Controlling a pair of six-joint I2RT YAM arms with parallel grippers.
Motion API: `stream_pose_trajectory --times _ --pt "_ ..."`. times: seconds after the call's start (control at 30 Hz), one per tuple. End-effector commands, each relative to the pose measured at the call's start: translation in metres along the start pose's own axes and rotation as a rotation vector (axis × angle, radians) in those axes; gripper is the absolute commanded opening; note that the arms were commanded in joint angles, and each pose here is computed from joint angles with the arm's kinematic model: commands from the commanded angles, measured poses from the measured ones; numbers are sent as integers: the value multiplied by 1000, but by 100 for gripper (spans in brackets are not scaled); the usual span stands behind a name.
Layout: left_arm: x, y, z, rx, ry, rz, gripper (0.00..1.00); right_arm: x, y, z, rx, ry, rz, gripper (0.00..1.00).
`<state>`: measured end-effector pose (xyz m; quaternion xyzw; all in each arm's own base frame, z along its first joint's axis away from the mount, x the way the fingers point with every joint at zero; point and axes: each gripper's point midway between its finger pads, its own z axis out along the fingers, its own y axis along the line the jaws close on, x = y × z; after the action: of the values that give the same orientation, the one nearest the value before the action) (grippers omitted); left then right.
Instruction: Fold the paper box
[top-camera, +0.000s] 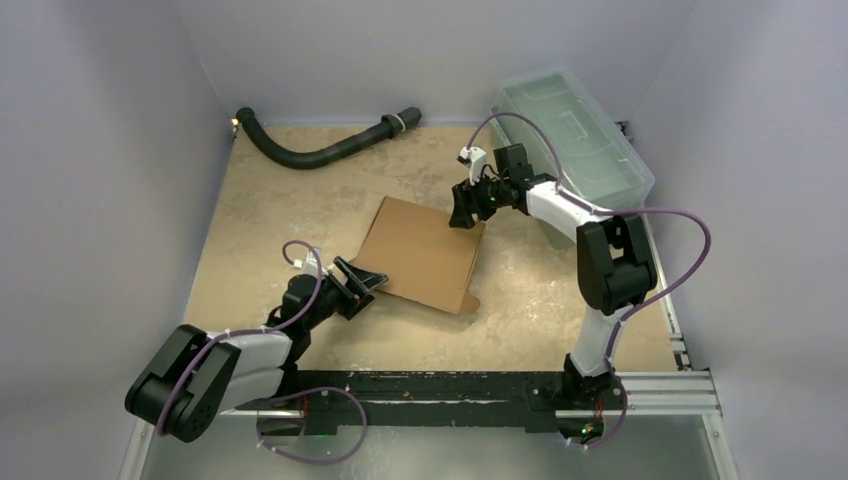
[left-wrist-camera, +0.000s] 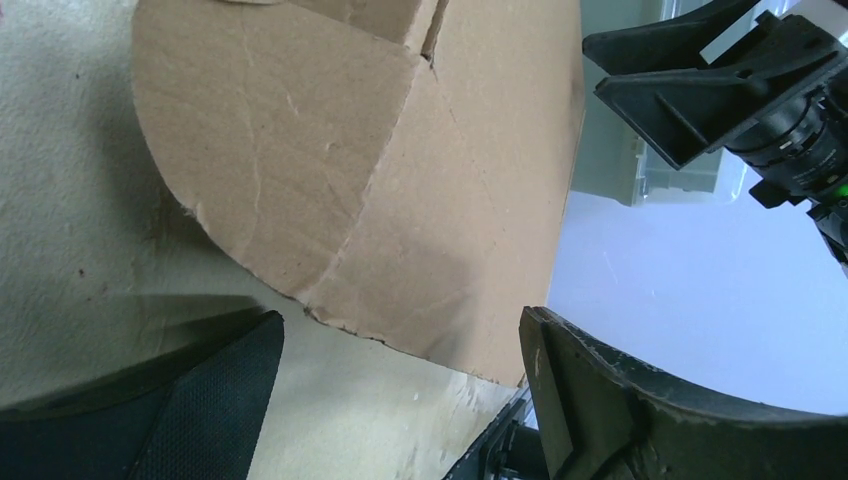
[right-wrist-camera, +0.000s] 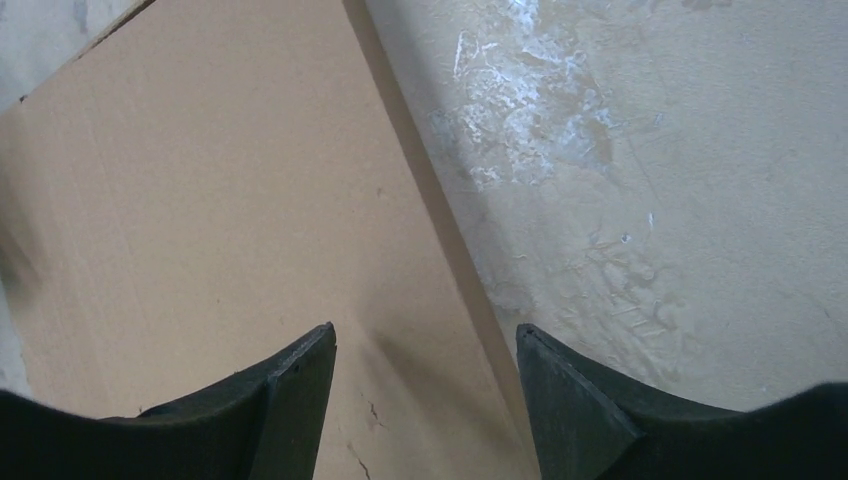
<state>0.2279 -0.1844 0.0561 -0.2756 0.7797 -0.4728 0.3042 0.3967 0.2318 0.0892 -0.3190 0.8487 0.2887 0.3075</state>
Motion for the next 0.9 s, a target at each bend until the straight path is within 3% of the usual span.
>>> stream_pose_trajectory --times 0.0,0.47,0.63,0.87 --pt "-7 -17 1 81 -39 7 87 0 -9 5 48 -15 31 66" --pt "-5 -15 13 69 -22 27 89 34 -24 9 64 40 167 16" --pt "-8 -18 23 58 -19 62 89 38 -18 3 63 23 206 11" --pt "-13 -8 37 3 -27 54 88 37 -10 -2 26 26 186 14"
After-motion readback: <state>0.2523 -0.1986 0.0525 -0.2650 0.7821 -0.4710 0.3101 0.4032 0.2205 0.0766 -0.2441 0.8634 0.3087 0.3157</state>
